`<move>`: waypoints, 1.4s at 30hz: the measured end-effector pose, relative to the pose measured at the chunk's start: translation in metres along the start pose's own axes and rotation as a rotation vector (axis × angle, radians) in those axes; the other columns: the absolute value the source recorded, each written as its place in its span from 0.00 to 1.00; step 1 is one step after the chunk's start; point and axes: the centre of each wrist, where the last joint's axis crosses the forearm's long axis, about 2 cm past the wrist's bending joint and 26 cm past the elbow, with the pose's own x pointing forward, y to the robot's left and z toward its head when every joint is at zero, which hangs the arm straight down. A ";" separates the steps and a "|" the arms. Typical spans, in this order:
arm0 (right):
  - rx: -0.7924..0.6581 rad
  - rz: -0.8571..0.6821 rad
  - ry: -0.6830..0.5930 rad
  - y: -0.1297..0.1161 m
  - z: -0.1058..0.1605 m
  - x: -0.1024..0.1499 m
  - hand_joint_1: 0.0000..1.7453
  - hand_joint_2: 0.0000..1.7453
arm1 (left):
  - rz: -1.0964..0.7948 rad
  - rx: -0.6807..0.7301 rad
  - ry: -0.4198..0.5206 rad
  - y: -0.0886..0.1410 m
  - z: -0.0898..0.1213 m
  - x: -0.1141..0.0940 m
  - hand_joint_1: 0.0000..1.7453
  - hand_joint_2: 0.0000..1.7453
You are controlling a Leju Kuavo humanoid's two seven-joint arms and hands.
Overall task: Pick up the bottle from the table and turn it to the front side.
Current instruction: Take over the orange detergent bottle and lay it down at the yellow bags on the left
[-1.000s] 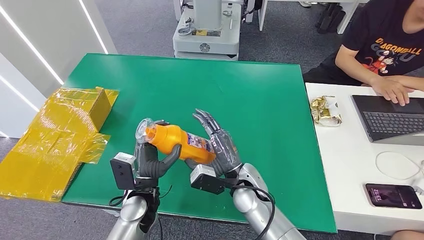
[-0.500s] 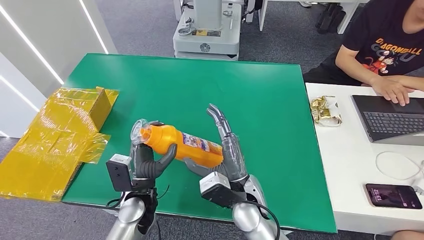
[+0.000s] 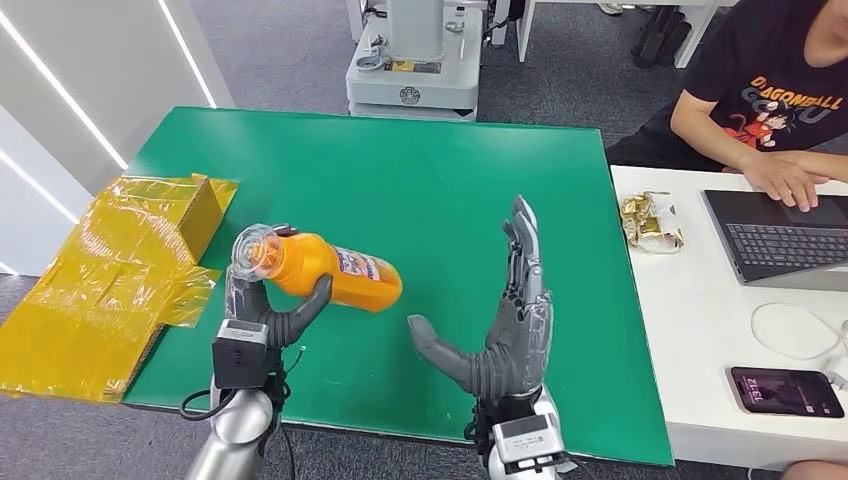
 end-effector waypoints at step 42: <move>-0.099 0.019 -0.003 -0.014 0.027 0.017 0.00 1.00 | -1.363 -0.666 0.250 0.178 -0.093 -0.100 1.00 1.00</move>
